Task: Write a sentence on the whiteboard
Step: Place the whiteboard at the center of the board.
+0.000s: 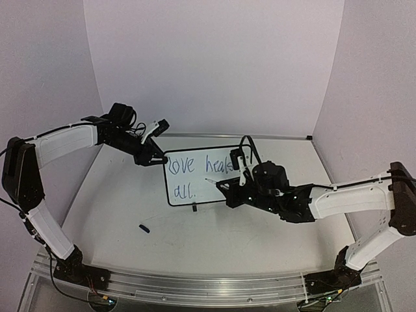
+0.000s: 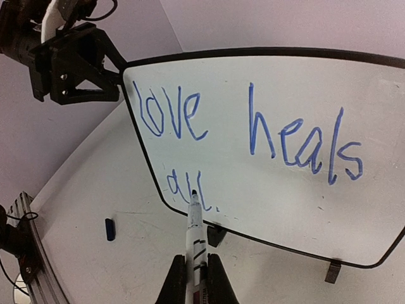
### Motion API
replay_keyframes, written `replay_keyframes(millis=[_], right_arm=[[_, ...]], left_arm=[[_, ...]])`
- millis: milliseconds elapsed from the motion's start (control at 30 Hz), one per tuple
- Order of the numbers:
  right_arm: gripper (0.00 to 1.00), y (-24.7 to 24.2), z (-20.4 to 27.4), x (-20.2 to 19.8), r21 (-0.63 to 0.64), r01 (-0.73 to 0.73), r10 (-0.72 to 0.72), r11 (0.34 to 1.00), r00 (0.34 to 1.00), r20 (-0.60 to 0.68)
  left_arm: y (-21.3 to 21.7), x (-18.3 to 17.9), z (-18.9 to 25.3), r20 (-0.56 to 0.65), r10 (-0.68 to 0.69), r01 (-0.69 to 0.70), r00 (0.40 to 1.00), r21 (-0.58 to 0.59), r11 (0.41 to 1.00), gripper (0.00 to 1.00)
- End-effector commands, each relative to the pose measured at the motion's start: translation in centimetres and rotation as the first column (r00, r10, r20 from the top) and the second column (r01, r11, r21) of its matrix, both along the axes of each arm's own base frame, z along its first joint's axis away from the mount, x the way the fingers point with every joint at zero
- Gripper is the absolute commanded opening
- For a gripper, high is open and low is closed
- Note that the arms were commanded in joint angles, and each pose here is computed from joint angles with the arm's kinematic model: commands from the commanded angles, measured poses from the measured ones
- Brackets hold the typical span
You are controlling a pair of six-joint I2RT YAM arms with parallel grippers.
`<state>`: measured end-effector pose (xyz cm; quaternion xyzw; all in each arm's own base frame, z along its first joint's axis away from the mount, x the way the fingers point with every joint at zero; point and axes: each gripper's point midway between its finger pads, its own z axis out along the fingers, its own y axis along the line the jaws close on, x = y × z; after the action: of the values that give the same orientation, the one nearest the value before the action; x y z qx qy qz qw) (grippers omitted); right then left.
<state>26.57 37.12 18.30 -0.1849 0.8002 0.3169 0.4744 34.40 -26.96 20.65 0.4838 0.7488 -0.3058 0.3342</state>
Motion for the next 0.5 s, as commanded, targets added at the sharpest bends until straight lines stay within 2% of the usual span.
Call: replay_keyframes(millis=[0, 133, 200, 233, 333, 467], right_arm=[[0.00, -2.0, 0.9, 0.5, -0.004, 0.081, -0.081, 0.997, 0.996, 0.037], [0.00, -2.8, 1.7, 0.4, 0.012, 0.102, -0.102, 0.995, 0.993, 0.051], [0.00, -3.2, 2.1, 0.4, 0.016, 0.107, -0.108, 0.994, 0.992, 0.062], [0.00, -3.3, 2.3, 0.3, 0.017, 0.108, -0.109, 0.994, 0.992, 0.066], [0.00, -4.1, 2.4, 0.1, 0.006, 0.124, -0.124, 0.992, 0.990, 0.070], [0.00, -4.9, 2.7, -0.2, -0.003, 0.131, -0.130, 0.991, 0.990, 0.061]], left_arm=[[0.1, 0.3, 2.9, 0.071, 0.003, 0.000, 0.997, -0.030, 1.000, 0.47], [0.1, 0.2, 3.4, 0.081, 0.004, -0.001, 0.997, -0.035, 0.999, 0.63], [0.2, 0.3, 3.8, 0.089, 0.017, -0.014, 0.996, -0.037, 0.999, 0.83], [0.4, 0.5, 4.1, 0.096, 0.031, -0.028, 0.995, -0.038, 0.999, 0.88], [0.8, 0.8, 5.3, 0.127, 0.066, -0.059, 0.990, -0.052, 0.997, 0.96], [1.4, 1.0, 6.5, 0.165, 0.102, -0.093, 0.981, -0.066, 0.994, 0.99]])
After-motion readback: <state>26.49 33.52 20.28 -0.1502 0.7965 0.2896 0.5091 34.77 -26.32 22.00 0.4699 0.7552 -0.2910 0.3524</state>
